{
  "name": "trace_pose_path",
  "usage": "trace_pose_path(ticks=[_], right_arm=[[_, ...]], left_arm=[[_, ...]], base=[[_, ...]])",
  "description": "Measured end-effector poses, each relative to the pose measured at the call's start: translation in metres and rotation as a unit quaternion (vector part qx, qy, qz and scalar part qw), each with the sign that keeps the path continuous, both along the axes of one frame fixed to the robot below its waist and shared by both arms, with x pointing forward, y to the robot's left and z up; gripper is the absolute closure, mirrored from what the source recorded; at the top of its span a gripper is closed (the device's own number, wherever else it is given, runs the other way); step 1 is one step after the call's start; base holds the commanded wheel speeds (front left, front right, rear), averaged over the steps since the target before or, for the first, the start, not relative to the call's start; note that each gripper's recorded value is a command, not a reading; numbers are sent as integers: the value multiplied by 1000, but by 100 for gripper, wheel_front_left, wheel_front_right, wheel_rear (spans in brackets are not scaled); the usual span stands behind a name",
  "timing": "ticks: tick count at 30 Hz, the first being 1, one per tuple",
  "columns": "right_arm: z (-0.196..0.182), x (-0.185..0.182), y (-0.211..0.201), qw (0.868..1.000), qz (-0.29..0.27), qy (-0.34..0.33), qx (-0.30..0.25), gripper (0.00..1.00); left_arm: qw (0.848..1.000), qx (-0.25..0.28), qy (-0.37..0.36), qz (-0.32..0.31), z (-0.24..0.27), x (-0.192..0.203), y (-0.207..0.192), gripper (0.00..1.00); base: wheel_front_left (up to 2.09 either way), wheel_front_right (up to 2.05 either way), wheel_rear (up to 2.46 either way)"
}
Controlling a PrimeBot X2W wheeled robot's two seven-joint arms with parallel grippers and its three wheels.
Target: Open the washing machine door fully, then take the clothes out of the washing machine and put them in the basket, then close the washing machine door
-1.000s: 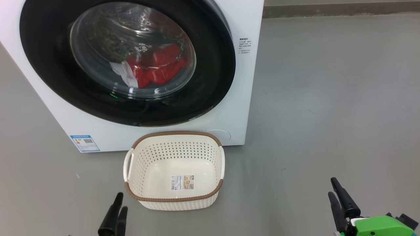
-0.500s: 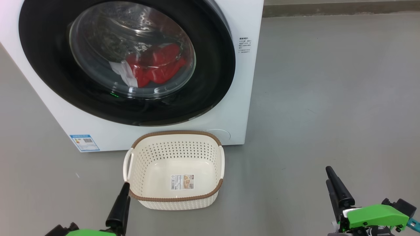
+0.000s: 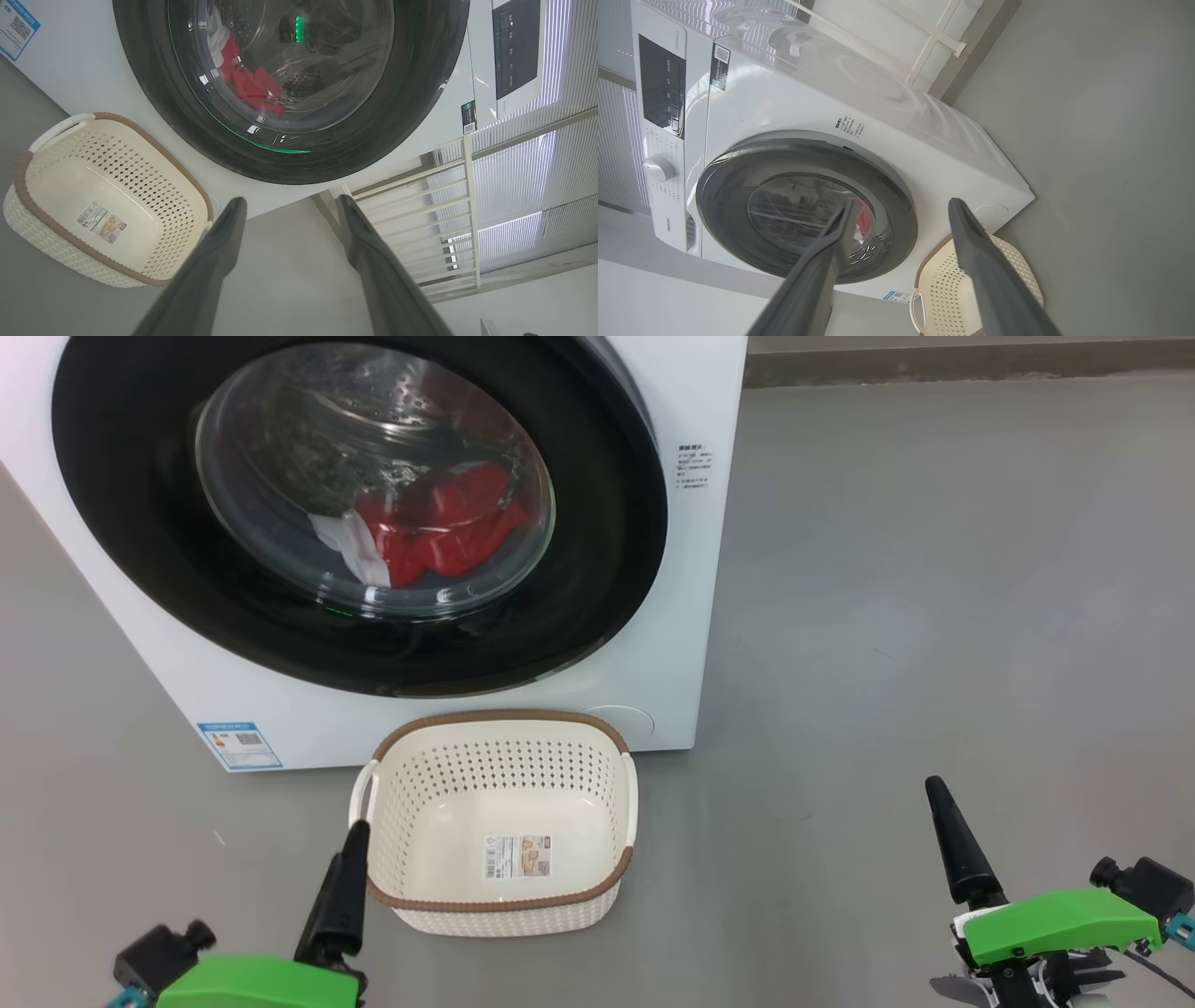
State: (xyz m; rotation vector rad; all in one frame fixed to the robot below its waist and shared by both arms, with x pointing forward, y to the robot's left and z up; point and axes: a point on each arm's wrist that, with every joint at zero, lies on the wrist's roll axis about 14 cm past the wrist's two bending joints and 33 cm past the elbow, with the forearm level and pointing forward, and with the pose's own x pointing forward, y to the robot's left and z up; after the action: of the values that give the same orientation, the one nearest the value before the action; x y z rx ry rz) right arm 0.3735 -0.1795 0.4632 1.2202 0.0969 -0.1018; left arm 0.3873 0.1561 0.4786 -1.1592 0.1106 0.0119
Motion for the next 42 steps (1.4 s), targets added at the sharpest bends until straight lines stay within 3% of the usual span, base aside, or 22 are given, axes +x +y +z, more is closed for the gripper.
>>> trace_pose_path(ticks=[16,42], right_arm=[[19,8,-1,994,7,-31,-103,0],[45,18,-1,960,13,-76,-268,0]], left_arm=[[991,125,-48,-13,26,9,-7,0],[947,307,-93,-16,47,20,-19,0]], base=[[0,0,0],[0,0,0]])
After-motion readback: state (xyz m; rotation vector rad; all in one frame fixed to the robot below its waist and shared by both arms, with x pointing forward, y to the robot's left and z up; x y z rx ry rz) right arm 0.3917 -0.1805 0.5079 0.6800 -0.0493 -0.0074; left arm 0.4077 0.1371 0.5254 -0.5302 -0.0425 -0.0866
